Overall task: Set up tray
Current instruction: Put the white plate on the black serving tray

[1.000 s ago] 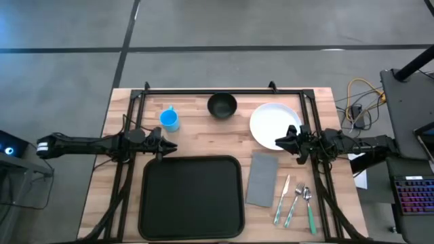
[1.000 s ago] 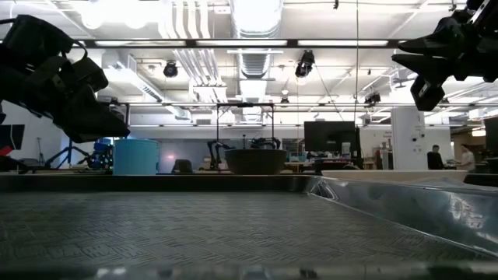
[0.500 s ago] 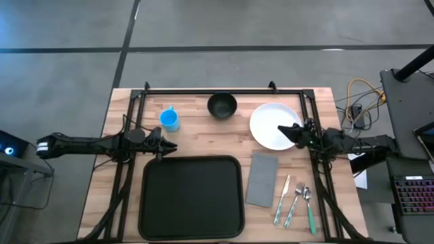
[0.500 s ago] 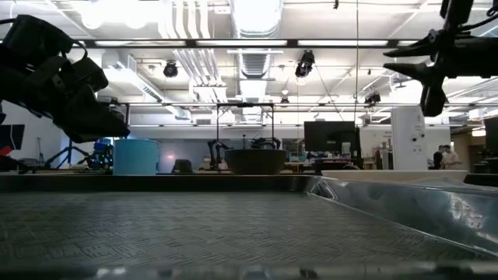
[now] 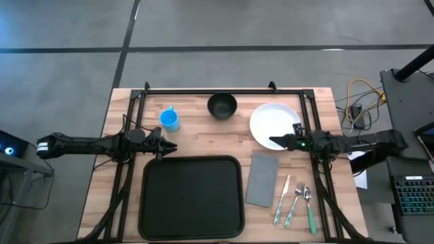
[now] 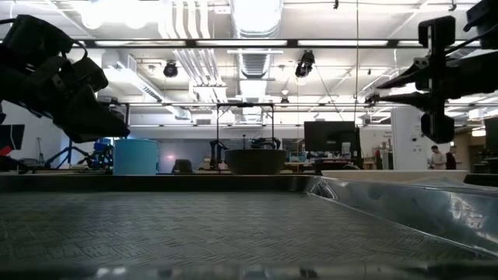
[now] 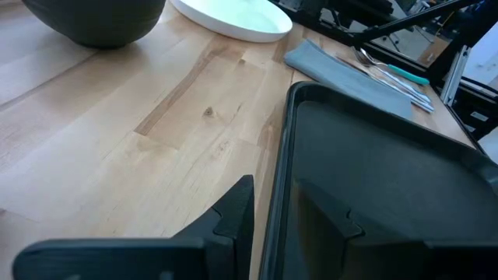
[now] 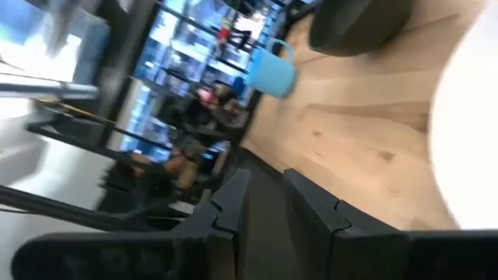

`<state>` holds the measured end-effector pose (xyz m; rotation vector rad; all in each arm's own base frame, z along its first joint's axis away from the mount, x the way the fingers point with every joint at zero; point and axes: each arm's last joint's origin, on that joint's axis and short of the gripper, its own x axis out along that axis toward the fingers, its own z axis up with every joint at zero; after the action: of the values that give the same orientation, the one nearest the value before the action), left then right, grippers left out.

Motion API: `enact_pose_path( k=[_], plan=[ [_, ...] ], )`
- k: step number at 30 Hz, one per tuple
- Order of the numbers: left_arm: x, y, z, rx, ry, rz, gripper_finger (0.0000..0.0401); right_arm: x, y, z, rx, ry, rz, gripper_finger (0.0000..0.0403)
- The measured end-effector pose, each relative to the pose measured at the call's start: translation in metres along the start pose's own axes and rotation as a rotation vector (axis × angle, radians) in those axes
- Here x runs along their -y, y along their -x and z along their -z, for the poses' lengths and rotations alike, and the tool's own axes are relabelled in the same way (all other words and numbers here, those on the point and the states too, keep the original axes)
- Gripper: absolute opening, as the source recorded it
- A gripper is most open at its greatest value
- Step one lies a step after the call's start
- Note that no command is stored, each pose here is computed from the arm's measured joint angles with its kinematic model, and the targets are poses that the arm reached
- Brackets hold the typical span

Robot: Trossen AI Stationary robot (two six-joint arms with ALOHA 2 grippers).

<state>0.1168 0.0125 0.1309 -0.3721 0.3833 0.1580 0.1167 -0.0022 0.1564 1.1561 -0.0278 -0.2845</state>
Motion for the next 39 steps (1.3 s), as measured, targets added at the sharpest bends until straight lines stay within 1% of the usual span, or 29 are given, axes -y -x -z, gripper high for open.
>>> enact_pose_path(
  k=[2, 4, 6, 8, 11, 13, 15, 17, 19, 22, 25, 29, 34, 39],
  plan=[
    [0.000, 0.000, 0.000, 0.000, 0.000, 0.000, 0.0071, 0.000, -0.004, 0.002, -0.008, -0.015, 0.014, 0.0068],
    [0.000, 0.000, 0.000, 0.000, 0.000, 0.000, 0.0071, -0.001, -0.008, 0.002, -0.024, 0.000, 0.057, 0.0068],
    [0.000, 0.000, 0.000, 0.000, 0.000, 0.000, 0.0071, -0.011, -0.015, 0.000, -0.037, 0.055, 0.101, 0.0068],
    [0.000, 0.000, 0.000, 0.000, 0.000, 0.000, 0.0071, -0.025, -0.022, -0.004, -0.055, 0.130, 0.178, 0.0068],
    [0.000, 0.000, 0.000, 0.000, 0.000, 0.000, 0.0071, -0.041, -0.033, -0.007, -0.167, 0.303, 0.382, 0.0074],
    [0.000, 0.000, 0.000, 0.000, 0.000, 0.000, 0.0071, -0.048, -0.040, -0.008, -0.261, 0.404, 0.532, 0.0087],
    [0.000, 0.000, 0.000, 0.000, 0.000, 0.000, 0.0071, -0.054, -0.046, -0.008, -0.341, 0.474, 0.660, 0.0106],
    [0.000, 0.000, 0.000, 0.000, 0.000, 0.000, 0.0071, -0.054, -0.054, -0.008, -0.421, 0.548, 0.774, 0.0131],
    [0.000, 0.000, 0.000, 0.000, 0.000, 0.000, 0.0071, -0.052, -0.063, -0.007, -0.485, 0.616, 0.846, 0.0159],
    [0.000, 0.000, 0.000, 0.000, 0.000, 0.000, 0.0071, -0.047, -0.082, -0.007, -0.562, 0.672, 0.878, 0.0200],
    [0.000, 0.000, 0.000, 0.000, 0.000, 0.000, 0.0071, -0.039, -0.101, -0.008, -0.656, 0.667, 0.903, 0.0233],
    [0.000, 0.000, 0.000, 0.000, 0.000, 0.000, 0.0071, -0.028, -0.121, -0.010, -0.746, 0.678, 0.934, 0.0257],
    [0.000, 0.000, 0.000, 0.000, 0.000, 0.000, 0.0071, -0.016, -0.140, -0.013, -0.769, 0.676, 0.980, 0.0260],
    [0.000, 0.000, 0.000, 0.000, 0.000, 0.000, 0.0071, -0.002, -0.149, -0.014, -0.788, 0.653, 1.038, 0.0239]
  ],
)
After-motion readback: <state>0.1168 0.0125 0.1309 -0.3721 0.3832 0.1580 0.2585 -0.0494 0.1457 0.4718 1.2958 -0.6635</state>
